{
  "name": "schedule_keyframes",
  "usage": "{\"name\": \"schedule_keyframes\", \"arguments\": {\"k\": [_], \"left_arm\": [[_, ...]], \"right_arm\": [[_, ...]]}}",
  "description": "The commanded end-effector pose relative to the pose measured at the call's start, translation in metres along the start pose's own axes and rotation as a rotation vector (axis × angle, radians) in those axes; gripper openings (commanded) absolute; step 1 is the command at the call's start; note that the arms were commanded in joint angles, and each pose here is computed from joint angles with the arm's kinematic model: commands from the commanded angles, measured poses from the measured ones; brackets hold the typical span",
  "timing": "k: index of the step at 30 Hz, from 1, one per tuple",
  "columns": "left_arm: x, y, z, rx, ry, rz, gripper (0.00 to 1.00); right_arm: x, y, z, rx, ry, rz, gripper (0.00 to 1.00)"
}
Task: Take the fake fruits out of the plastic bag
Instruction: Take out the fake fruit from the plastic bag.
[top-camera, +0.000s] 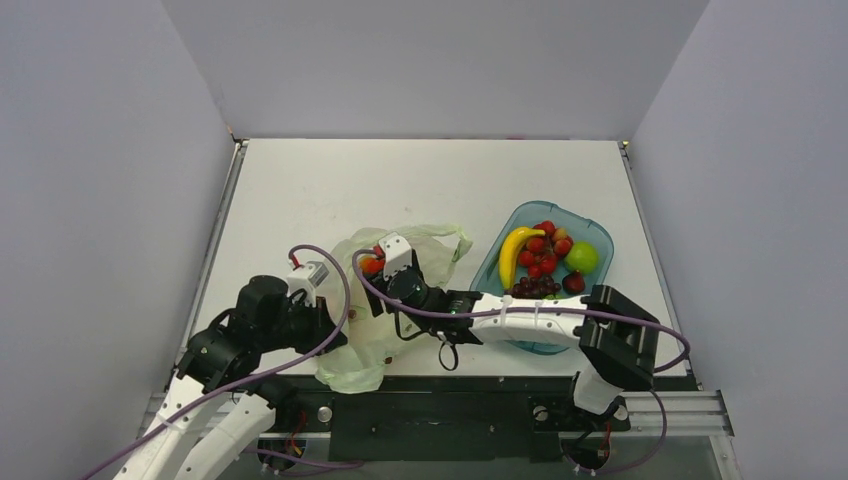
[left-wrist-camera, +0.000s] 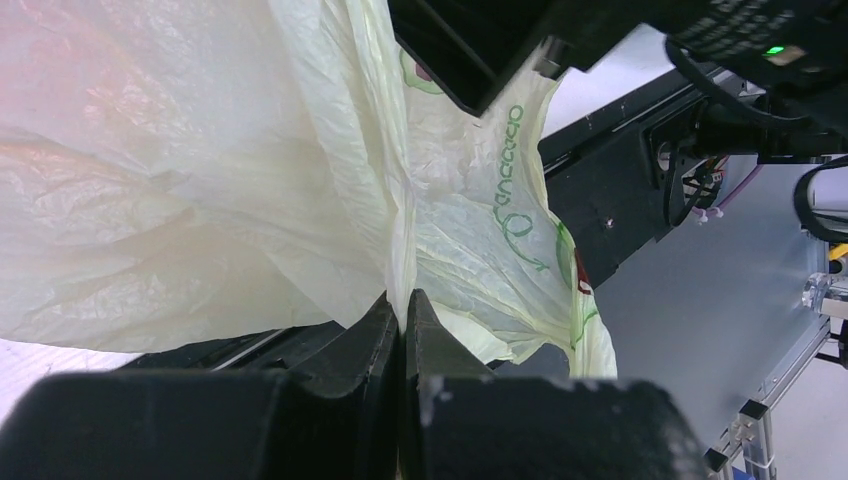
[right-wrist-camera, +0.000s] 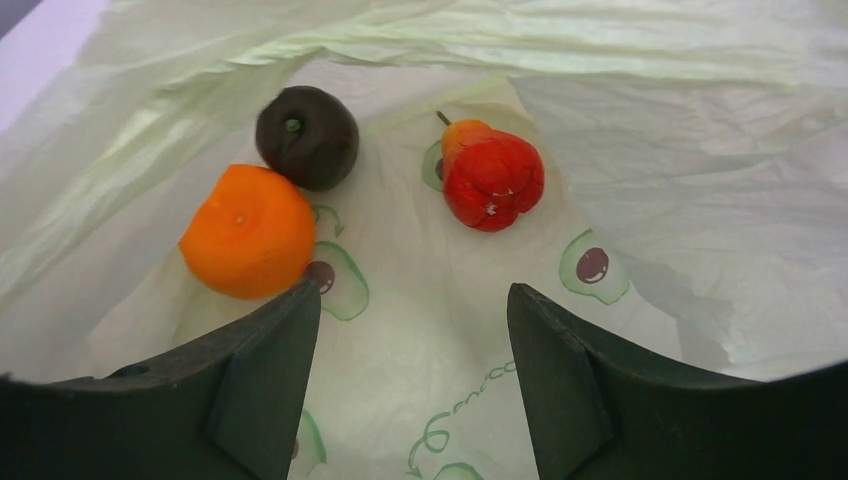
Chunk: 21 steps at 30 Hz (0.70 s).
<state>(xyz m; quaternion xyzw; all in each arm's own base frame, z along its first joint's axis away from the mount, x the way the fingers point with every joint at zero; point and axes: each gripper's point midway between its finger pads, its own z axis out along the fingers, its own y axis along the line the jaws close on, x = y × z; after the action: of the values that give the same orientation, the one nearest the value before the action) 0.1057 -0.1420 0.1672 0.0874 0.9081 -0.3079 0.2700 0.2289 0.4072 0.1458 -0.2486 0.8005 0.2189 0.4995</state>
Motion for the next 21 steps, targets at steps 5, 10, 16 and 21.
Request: {"name": "schedule_keyframes", "arguments": {"k": [5, 10, 16, 21], "left_arm": [[-0.007, -0.008, 0.003, 0.038, -0.015, 0.001, 0.00], [-0.006, -0.010, 0.008, 0.050, 0.017, 0.003, 0.00], [-0.004, -0.011, 0.010, 0.061, 0.036, 0.007, 0.00], [-0.004, -0.011, 0.009, 0.065, 0.026, 0.007, 0.00]], "right_arm": [[-0.020, -0.015, 0.028, 0.143, -0.125, 0.038, 0.65], [-0.007, -0.014, 0.047, 0.142, -0.121, 0.036, 0.66], [0.006, -0.013, 0.072, 0.160, -0.134, 0.041, 0.68], [0.014, -0.022, 0.092, 0.195, -0.135, 0.049, 0.70]]}}
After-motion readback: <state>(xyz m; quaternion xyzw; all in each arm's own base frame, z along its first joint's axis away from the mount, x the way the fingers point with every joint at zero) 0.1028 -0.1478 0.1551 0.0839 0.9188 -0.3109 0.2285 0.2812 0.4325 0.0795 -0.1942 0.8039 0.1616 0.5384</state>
